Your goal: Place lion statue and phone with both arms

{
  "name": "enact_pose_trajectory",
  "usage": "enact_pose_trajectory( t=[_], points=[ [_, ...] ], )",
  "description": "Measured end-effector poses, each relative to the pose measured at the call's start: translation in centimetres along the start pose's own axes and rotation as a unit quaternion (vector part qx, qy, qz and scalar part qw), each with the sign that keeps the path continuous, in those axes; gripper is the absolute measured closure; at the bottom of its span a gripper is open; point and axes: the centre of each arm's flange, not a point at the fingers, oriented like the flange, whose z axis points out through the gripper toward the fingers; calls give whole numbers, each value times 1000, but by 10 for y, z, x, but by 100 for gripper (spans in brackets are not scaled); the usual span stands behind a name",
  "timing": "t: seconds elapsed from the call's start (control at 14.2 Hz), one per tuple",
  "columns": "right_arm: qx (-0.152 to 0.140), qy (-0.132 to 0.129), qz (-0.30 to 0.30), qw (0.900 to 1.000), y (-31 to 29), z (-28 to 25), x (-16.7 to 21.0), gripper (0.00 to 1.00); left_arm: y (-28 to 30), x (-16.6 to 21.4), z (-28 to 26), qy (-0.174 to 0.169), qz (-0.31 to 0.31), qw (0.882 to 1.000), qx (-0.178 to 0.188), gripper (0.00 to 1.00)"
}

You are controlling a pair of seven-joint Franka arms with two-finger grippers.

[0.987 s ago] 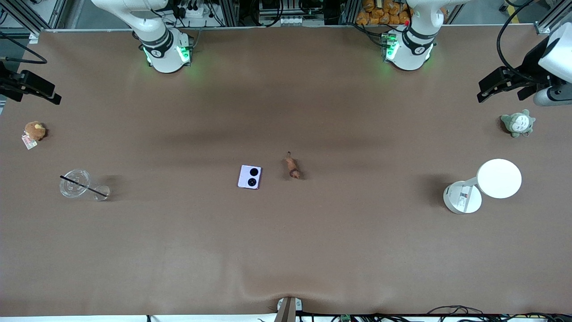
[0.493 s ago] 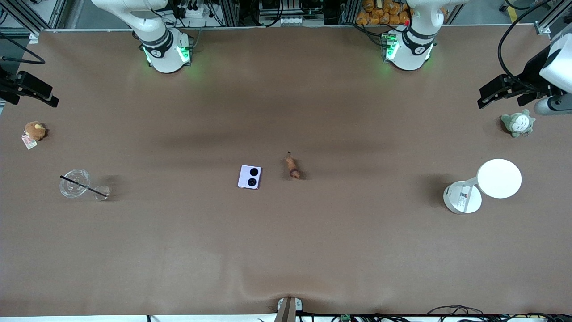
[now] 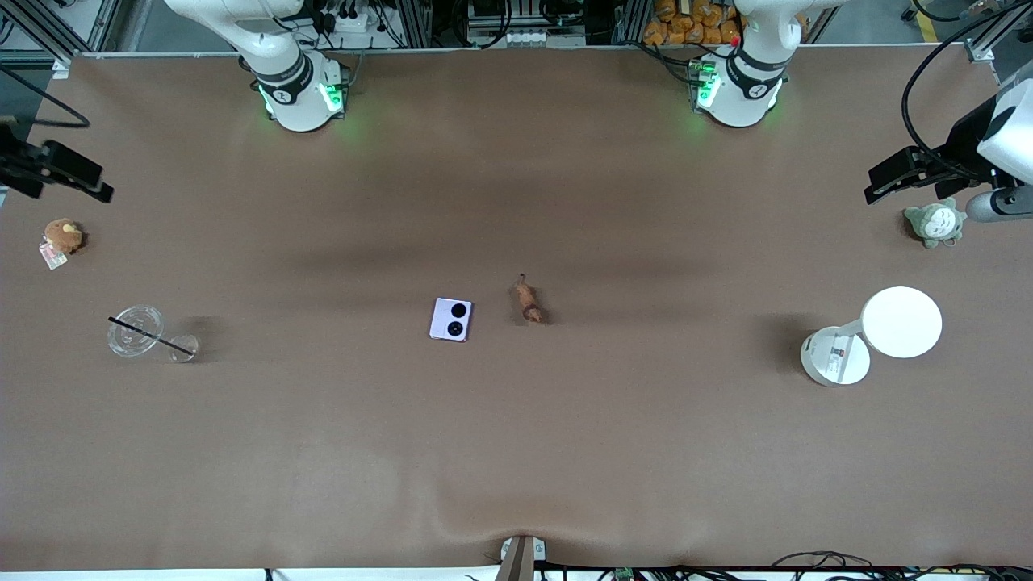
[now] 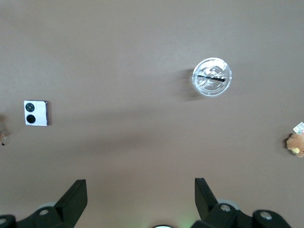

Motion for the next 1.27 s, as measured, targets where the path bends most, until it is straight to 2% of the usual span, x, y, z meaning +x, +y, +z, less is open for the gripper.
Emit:
enact_pose_trajectory(
  t=[0.21,1.27],
  points=[
    [-2,-15,-7,1000,-9,16,10,0,1,0,-3,3,1,1000,0,0],
    [-2,-8,-2,1000,-3,10,10,0,-3,-4,-8,-2,-2,1000,1,0]
  ],
)
